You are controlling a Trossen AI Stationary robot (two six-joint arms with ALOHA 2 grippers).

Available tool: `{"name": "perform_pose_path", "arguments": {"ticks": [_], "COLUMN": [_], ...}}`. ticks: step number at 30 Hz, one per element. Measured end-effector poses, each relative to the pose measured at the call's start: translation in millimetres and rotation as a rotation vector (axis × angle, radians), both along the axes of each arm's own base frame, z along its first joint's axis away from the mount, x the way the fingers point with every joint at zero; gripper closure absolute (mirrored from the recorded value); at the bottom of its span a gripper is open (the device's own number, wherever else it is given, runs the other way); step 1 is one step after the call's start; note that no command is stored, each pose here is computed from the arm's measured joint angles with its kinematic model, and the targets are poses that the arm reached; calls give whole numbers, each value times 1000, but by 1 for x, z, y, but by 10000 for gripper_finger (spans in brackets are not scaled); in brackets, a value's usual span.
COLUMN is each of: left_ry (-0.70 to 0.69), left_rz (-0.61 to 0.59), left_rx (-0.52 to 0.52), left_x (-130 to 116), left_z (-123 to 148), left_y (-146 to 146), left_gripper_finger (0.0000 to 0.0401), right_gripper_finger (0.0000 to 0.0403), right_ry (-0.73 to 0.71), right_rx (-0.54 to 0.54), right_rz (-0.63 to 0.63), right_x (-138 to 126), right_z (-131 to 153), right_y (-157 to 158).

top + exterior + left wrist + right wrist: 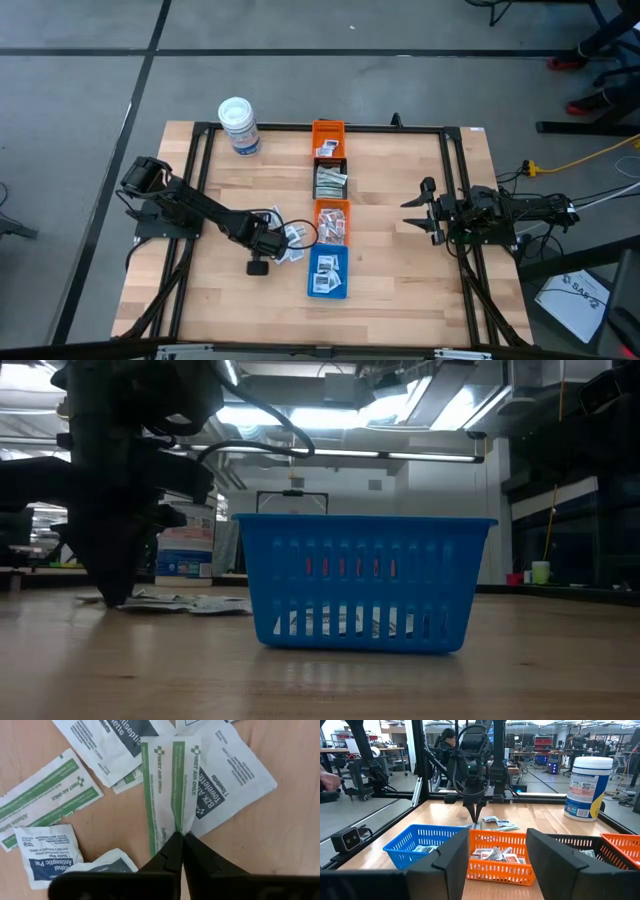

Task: Pick & Place First Aid Supplies
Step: Put the green bandage into the black bin

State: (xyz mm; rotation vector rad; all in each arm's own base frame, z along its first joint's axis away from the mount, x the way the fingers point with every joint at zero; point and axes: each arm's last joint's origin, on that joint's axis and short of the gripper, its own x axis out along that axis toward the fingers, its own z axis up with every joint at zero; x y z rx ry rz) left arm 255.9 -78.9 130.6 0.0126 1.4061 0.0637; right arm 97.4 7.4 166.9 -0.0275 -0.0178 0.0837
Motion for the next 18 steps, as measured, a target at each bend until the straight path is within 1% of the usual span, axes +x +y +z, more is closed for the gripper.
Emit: {"name": "perform_pose_path", "arguments": {"ticks": [3, 9, 15, 18], "left_ry": [-6, -54, -113, -155], "left_rz": [30, 80, 130, 140], "left_rx": [-8, -33, -67, -84], "left_x": [0, -2, -3, 1], "left_z": [1, 11, 28, 39], "left_y": [0, 1, 3, 5], "left_gripper_finger": [399, 399, 399, 399], "right_gripper_finger": [208, 208, 208, 208], "right_ry": [0, -1, -1, 0], "right_rx": [0, 0, 0, 0], "right_rz": [0, 0, 0, 0], "right_x": [0, 0, 0, 0], "right_z": [0, 0, 0, 0], "right_y": [0, 0, 0, 0]}}
